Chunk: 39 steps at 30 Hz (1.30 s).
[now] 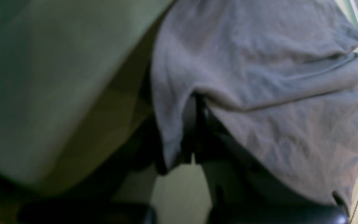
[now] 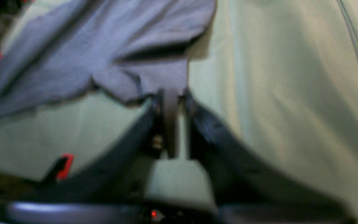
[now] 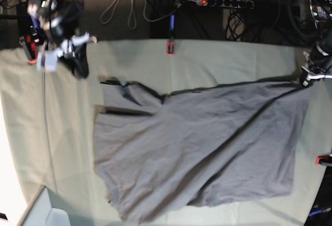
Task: Layout the t-shirt on the table in an organized manner, then fold the t-shirt properly
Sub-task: 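Drag the shirt edge with the right gripper to straighten the shirt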
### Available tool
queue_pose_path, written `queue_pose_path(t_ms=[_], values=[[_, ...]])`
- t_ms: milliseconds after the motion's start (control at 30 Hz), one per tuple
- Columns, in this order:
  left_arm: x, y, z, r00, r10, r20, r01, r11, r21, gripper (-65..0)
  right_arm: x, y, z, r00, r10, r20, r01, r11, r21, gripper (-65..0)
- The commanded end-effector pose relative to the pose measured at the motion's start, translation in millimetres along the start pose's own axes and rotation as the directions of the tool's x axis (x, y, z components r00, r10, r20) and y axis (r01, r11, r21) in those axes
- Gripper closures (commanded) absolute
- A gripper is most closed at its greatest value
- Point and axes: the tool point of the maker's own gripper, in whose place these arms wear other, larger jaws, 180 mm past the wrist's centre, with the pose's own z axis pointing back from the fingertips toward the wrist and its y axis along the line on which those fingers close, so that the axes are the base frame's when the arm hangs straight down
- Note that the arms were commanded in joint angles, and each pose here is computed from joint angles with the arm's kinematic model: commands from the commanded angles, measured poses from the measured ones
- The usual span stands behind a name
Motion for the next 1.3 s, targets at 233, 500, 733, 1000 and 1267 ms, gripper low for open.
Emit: queue_pose_path(t_ms=[233, 500, 733, 1000, 1267], values=[[21.2, -7.2, 1.3, 0.999, -0.011, 0.048, 0.012, 1.000, -0.022, -10.4, 31.5, -9.6, -74.0, 0.995, 0.020, -0.095, -0.015, 0.998, 0.053, -34.0], [25.8, -12.3, -0.8, 0.998, -0.009, 0.059, 0.011, 0.999, -0.032, -25.0, -26.8, -30.0, -95.2, 0.960, -0.119, -0.253, 0.123, 0.992, 0.002, -34.0], [26.7, -12.6, -0.9, 0.998, -0.008, 0.061, 0.010, 0.999, -0.032, -25.0, -80.1, 11.0, -85.3, 0.917, -0.071, -0.392, 0.116, 0.989, 0.094, -33.9], [26.4, -12.1, -1.0, 0.998, -0.008, 0.060, 0.009, 0.999, -0.031, -25.0, -89.9, 40.2, -78.5, 0.915, -0.066, -0.397, 0.132, 0.981, 0.141, -25.9], [27.1, -11.9, -0.8, 0.998, -0.009, 0.061, 0.011, 0.999, -0.031, -25.0, -82.2, 21.3, -75.5, 0.921, -0.059, -0.385, 0.110, 0.988, 0.110, 0.0]])
